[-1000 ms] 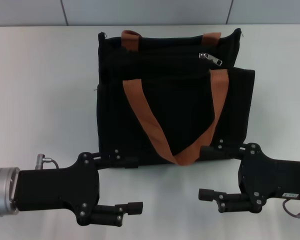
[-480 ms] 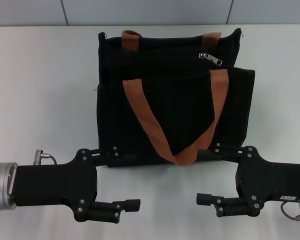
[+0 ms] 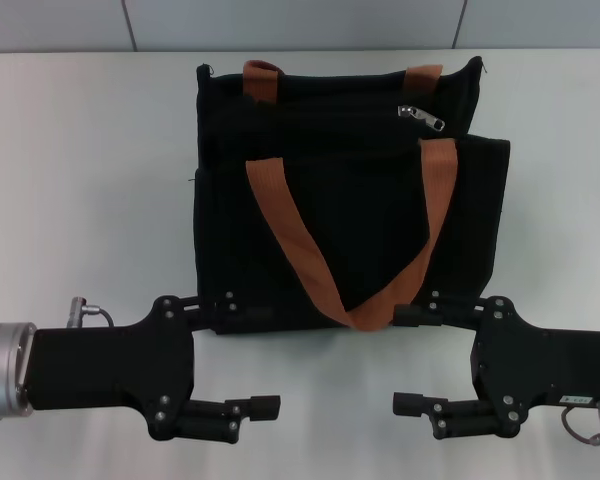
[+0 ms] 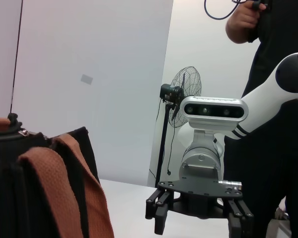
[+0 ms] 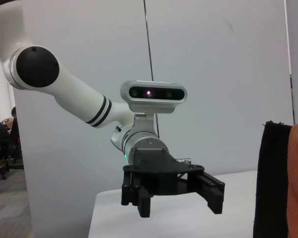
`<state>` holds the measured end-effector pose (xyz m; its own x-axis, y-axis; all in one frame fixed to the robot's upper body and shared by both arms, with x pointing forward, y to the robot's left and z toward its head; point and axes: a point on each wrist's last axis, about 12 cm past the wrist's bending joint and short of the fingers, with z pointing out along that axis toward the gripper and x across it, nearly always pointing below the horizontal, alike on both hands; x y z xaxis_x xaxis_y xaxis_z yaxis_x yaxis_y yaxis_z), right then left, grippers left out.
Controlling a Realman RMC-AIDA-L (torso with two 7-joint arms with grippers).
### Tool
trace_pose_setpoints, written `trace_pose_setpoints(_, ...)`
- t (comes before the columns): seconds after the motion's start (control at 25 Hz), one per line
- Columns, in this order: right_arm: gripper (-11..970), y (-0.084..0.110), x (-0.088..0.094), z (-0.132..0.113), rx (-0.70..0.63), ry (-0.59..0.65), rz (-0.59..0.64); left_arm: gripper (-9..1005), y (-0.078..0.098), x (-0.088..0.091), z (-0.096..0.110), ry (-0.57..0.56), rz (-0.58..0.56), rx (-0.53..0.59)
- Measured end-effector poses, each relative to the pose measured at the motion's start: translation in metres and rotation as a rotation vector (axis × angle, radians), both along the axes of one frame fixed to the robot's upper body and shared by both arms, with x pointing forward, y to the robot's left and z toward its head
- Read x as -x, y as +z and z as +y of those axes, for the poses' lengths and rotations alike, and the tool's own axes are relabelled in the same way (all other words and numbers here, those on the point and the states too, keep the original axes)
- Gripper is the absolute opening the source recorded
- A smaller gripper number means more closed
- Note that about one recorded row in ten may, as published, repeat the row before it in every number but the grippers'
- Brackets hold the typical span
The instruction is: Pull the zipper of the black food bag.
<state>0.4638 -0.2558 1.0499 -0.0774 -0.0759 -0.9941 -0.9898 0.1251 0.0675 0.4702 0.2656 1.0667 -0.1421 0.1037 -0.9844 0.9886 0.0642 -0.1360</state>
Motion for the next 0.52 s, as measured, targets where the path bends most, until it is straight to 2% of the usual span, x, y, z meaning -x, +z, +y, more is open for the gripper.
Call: trace_pose_setpoints(0.52, 802, 0.0, 0.0007, 0.0003, -0.004, 0.002, 0.002, 827, 0.0001, -0.0003, -0.0002, -0.004, -0.001, -0.004)
